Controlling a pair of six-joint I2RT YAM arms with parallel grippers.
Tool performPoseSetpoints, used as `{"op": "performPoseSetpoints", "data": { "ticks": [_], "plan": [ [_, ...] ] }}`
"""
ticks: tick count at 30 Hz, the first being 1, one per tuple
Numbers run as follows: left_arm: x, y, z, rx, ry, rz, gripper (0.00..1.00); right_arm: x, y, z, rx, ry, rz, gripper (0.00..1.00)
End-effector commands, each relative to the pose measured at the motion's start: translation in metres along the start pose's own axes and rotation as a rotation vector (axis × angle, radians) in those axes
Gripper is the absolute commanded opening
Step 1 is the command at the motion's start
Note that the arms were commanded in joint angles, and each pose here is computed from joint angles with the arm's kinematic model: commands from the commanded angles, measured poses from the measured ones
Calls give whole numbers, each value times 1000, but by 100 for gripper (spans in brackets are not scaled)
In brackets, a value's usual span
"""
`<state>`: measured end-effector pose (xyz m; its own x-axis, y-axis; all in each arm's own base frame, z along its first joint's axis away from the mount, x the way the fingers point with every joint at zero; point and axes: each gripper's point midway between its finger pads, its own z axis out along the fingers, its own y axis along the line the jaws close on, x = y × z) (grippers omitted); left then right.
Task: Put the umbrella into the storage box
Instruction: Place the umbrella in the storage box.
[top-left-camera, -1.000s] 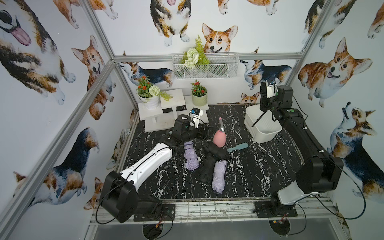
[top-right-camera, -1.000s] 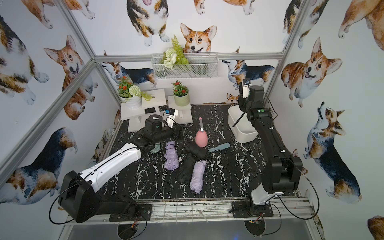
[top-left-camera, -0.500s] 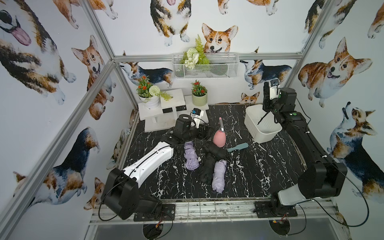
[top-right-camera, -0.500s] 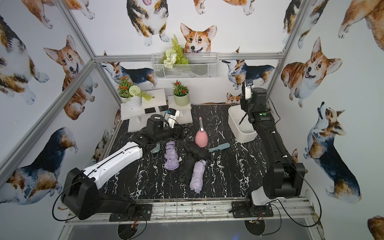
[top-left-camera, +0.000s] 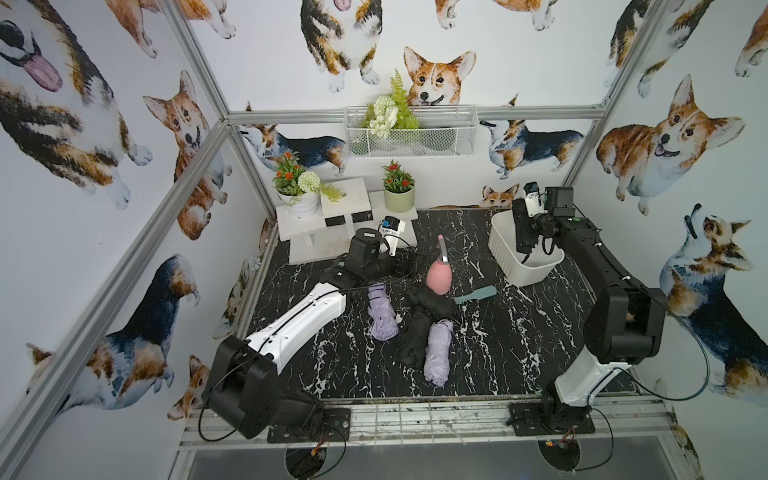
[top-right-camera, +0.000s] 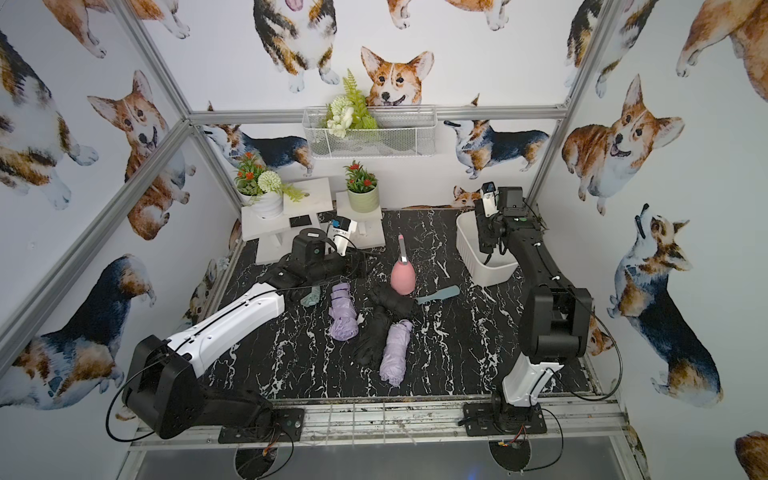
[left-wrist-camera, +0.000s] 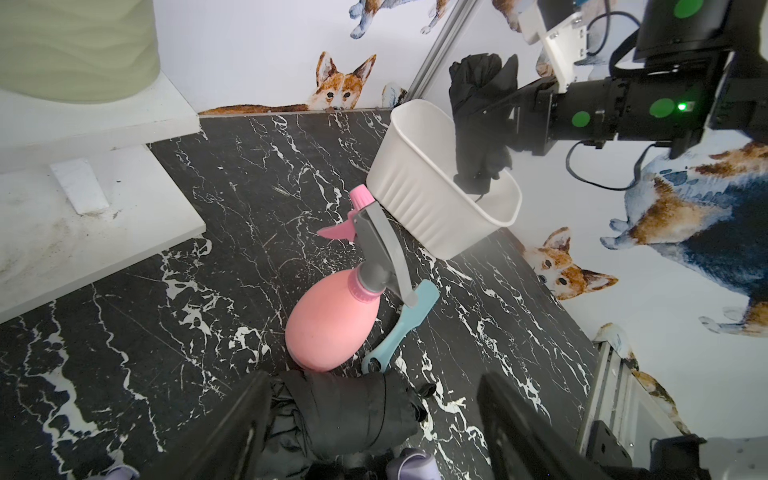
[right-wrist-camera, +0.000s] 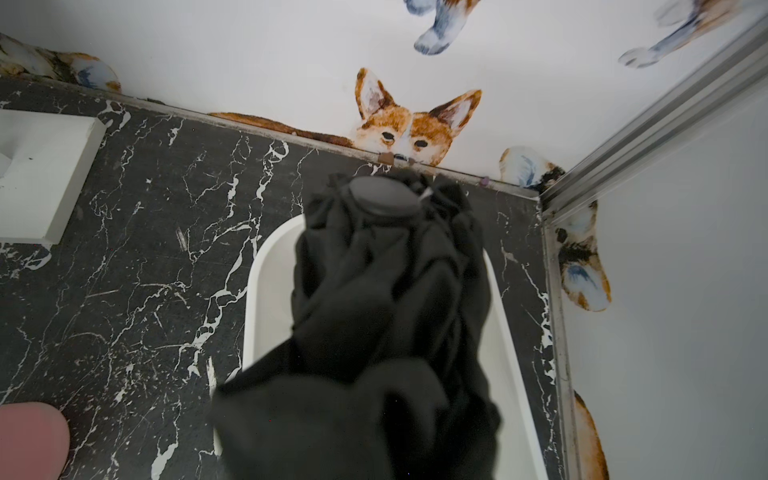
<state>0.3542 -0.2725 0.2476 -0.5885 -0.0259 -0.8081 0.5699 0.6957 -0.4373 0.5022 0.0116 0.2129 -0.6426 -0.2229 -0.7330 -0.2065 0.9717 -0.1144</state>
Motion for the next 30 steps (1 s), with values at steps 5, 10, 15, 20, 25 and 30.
{"op": "performPoseSetpoints", "data": {
  "ticks": [5,10,15,20,25,30],
  "plan": [
    [3,2,-2,2,15,11,83,33,13,29,-146,195,-14,25],
    [3,3,-4,-1,13,16,83,48,9,50,-162,316,-10,26],
    [3,4,-4,-3,17,15,83,63,4,69,-163,377,-17,28],
    [6,4,-6,-8,32,12,83,77,10,81,-214,412,3,34],
    [11,8,-11,-29,33,17,83,85,16,88,-243,430,10,44],
    [15,10,-18,-48,26,6,84,64,9,80,-202,341,23,57]
  ]
}}
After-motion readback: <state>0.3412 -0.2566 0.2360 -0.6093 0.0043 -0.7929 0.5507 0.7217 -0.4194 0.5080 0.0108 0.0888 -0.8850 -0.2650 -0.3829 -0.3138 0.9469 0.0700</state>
